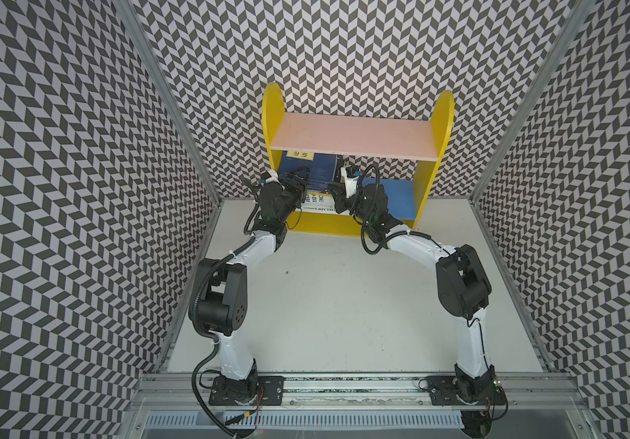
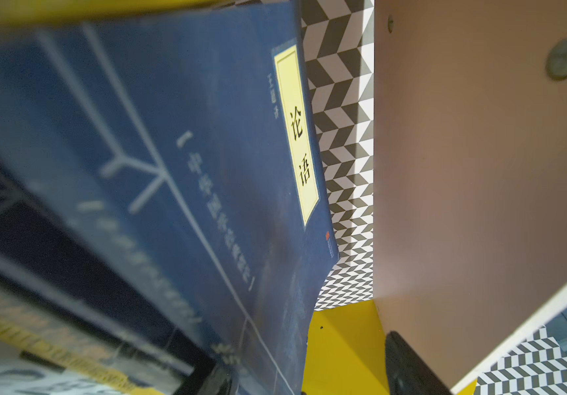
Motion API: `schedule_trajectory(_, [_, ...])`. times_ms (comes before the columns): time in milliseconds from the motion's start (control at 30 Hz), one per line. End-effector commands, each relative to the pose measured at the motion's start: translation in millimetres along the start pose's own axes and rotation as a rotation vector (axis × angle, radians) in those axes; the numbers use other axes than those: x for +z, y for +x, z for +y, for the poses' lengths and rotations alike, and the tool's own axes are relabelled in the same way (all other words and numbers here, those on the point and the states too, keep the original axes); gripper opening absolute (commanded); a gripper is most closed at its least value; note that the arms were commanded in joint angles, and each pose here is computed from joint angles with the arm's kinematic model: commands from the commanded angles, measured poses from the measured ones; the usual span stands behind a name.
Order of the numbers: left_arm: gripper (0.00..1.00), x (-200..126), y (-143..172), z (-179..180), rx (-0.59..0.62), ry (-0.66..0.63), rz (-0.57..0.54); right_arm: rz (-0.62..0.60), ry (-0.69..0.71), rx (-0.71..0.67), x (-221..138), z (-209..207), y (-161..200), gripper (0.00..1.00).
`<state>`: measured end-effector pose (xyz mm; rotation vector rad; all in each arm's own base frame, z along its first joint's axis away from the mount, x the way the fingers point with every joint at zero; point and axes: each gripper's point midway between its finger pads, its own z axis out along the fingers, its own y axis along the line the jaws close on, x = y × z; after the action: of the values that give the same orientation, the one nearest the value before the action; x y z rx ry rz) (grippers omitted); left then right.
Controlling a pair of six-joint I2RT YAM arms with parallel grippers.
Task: Stacking books/files
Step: Place the book at the bookshelf.
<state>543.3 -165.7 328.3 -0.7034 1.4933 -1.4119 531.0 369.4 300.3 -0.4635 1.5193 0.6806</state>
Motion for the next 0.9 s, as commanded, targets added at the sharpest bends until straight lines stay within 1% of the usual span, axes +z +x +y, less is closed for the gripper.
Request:
schedule_trajectory(0, [0.73, -9.0, 4.2, 21.9, 0.001, -0.095, 0.019, 0.040, -0.034, 0.006, 9.5, 11.6, 20.3, 0.16])
schedule_trajectory(133, [0.74, -17.7, -2.4, 19.8, 0.028, -0.120, 0.007, 0.042, -0.025, 0.006, 9.8, 9.6, 20.4, 0.16])
schedule_trajectory(300, [0.75, -43.9, -16.3, 16.6, 0.075, -0.141, -0.035, 0.042, -0.016, 0.007, 6.5, 8.2, 20.3, 0.16])
schedule_trajectory(400, [0.75, -67.9, -31.9, 11.3, 0.116, -0.147, -0.096, 0.033, -0.013, 0.006, 3.4, 8.7, 15.3, 0.18])
schedule_trajectory(533, [0.81, -99.1, -60.2, -0.8, 0.214, -0.181, -0.218, 0.010, -0.028, 0.003, -1.9, 13.4, 1.0, 0.21])
schedule_trajectory(600, [0.84, -106.7, -72.2, -10.2, 0.275, -0.179, -0.252, -0.007, -0.035, 0.002, -5.4, 16.2, -8.6, 0.23])
schedule_trajectory(700, [0.86, -100.0, -83.8, -23.7, 0.375, -0.192, -0.220, -0.029, -0.049, 0.005, -10.8, 20.4, -20.2, 0.24])
schedule_trajectory(800, [0.87, -84.4, -90.2, -22.5, 0.415, -0.208, -0.152, -0.045, -0.061, 0.009, -13.7, 23.8, -29.7, 0.25])
schedule_trajectory(867, [0.87, -75.8, -95.5, -15.2, 0.413, -0.219, -0.125, -0.053, -0.065, 0.011, -15.1, 25.1, -34.0, 0.28])
